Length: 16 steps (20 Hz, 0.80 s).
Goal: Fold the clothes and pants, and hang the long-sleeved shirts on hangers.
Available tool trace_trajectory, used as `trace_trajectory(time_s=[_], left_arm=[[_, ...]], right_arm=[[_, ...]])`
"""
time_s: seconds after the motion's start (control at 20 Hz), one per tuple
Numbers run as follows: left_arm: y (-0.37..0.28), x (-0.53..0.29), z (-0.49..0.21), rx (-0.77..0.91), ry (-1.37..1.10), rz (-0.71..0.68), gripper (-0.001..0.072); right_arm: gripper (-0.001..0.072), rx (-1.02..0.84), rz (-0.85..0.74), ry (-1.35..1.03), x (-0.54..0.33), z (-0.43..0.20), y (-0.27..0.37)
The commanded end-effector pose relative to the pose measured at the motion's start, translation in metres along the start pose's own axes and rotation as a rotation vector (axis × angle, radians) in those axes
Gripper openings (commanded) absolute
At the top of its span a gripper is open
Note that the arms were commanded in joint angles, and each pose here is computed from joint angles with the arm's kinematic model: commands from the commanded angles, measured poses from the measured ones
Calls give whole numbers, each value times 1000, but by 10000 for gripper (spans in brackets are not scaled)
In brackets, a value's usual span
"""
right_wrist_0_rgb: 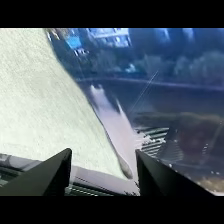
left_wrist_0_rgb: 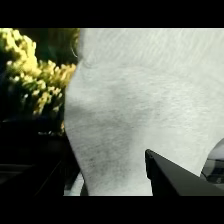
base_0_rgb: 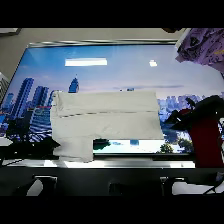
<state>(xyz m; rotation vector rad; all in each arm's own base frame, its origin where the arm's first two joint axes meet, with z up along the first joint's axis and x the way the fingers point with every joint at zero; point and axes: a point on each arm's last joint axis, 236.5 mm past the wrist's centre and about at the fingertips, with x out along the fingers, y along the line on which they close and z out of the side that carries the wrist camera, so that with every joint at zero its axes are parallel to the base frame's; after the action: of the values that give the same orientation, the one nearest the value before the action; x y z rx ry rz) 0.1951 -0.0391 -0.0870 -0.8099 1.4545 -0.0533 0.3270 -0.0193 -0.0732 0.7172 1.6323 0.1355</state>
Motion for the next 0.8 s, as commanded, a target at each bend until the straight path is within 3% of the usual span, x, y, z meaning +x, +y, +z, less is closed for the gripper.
trace_trajectory(time_s=[0.0, 0.1, 0.15, 0.25, 0.55, 0.75], left_arm=[[-13, 2, -14, -14, 48, -62, 545], [-15, 1, -22, -13, 85, -70, 514], [-15, 1, -22, -13, 83, -69, 413], [-15, 1, -22, -13, 83, -70, 38], [-15, 1, -22, -16, 83, -70, 19], [-15, 1, -22, -16, 83, -70, 19]], right_arm=[[472, -6, 0, -3, 2, 0, 1], [471, -6, -1, -4, 2, 1, 1], [471, -6, -1, -4, 2, 1, 1], [471, -8, -5, -2, 2, 0, 0], [472, -2, -38, 58, 20, -20, -18], [472, 12, 20, 120, 41, -43, -15]])
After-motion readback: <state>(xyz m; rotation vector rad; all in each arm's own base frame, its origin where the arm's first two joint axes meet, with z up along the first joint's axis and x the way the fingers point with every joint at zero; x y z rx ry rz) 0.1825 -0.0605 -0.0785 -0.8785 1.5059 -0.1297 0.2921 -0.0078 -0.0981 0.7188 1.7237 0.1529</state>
